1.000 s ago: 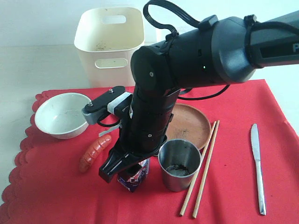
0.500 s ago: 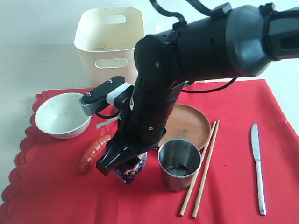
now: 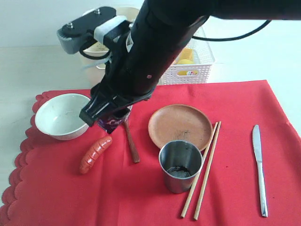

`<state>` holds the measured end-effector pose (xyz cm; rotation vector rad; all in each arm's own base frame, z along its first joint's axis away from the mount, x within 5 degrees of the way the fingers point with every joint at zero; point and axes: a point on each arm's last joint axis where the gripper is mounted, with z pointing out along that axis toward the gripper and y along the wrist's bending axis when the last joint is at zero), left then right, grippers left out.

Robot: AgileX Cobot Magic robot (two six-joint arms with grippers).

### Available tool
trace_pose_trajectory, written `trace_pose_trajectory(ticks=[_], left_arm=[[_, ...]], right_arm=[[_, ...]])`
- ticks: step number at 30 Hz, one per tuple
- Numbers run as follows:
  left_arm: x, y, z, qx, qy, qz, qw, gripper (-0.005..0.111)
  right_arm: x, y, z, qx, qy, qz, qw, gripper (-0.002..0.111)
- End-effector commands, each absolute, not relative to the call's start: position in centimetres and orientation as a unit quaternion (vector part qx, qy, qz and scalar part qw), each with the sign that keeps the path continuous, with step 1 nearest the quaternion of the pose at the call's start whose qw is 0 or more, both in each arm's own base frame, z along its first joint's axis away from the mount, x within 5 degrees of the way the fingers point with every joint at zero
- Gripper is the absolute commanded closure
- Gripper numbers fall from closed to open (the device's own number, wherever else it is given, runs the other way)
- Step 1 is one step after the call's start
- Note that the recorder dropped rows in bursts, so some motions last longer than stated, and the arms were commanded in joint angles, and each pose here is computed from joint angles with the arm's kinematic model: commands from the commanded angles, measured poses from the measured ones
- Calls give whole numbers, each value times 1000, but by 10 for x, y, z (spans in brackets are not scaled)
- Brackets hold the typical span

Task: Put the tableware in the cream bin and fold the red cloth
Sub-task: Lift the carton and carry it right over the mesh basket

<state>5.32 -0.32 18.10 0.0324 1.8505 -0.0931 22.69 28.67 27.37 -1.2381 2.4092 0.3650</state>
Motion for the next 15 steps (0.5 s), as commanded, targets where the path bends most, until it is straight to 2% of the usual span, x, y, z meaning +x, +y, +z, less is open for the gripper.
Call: trace_pose_trajectory(ticks=[1,15], left_arm=[[53,-3,181,9,795,-45,605,107],[53,-3,181,9,795,-45,605,107]], right_arm=[[233,285,297,-440,854,115,253,108],[251,276,311,-431,838,27,335,108]])
